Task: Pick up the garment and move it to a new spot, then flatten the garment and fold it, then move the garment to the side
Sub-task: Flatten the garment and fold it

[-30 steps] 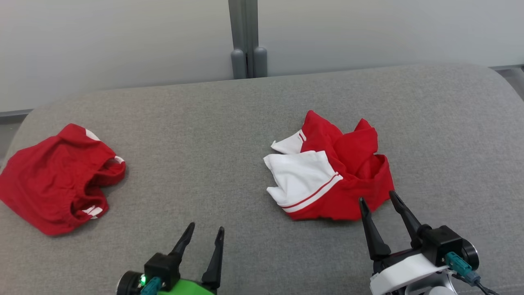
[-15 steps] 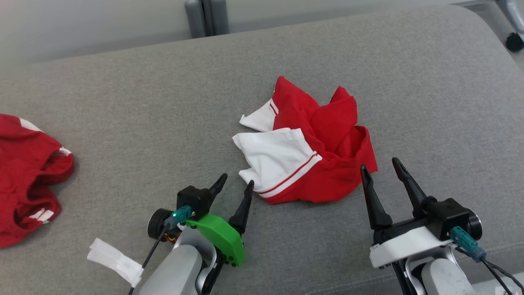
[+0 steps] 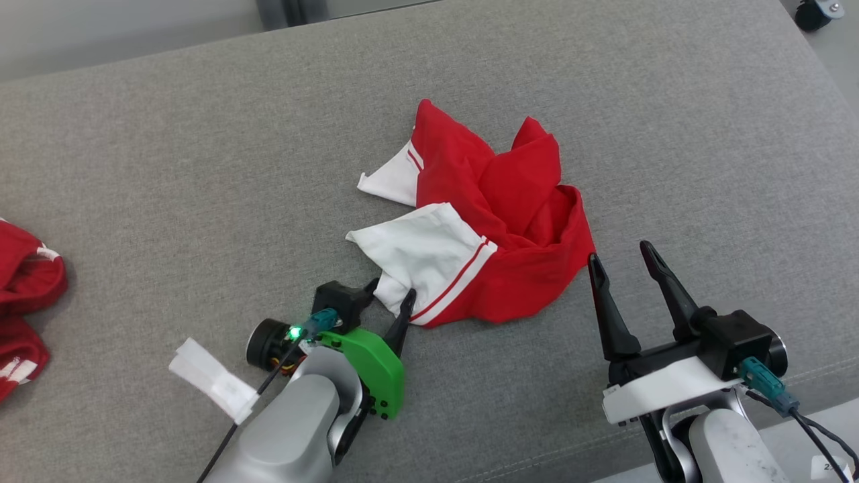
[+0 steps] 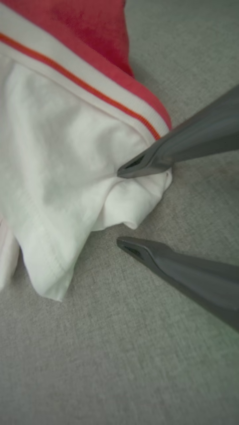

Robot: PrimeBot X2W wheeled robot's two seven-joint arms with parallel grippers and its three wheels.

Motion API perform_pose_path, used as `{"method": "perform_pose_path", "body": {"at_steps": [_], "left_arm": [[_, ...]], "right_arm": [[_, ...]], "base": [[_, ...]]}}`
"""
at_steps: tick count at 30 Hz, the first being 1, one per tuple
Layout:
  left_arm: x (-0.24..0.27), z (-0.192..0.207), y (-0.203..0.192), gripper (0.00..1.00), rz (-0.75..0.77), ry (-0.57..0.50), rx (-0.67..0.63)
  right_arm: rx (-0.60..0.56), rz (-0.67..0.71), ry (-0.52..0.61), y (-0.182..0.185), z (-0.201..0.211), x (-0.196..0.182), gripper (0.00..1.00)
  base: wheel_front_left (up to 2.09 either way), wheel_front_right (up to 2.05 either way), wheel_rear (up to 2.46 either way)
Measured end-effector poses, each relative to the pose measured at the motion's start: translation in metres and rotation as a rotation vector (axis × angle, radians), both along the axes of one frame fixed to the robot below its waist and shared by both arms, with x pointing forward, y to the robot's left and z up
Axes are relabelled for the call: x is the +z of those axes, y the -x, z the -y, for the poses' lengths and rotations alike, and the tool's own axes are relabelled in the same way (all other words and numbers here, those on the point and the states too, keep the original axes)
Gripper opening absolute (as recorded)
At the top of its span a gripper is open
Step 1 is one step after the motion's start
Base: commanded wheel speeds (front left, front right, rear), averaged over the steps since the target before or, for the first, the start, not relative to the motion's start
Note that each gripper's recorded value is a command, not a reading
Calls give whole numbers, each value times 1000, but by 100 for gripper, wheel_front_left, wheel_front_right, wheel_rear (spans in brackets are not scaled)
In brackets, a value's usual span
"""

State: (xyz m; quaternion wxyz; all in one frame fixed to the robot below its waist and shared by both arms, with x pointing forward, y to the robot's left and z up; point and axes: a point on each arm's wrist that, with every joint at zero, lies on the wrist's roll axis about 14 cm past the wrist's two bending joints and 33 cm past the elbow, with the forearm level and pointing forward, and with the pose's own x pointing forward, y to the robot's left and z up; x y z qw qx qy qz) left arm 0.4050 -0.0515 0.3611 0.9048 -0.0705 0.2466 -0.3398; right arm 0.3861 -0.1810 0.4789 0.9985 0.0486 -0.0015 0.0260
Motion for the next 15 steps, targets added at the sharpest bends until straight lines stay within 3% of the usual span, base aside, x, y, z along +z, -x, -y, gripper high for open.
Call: {"method": "perform_pose_path", "body": {"at_steps": [2,6,11,15], "left_arm": [[3,6,-1,0,38,-50,-50],[33,22,-6,0,92,36,-59],[136,56,-38,0,324,209,-104],[197,78,-44,0,433,219,-200]], "right_arm": [[-5,7,-2,1,2,3,100],[-18,19,-2,4,6,7,100],[-19,28,-25,12,4,10,100],[-14,55,-47,16,1,20,100]], "base": [[0,0,0],[0,0,0],[0,0,0],[0,0,0]]}}
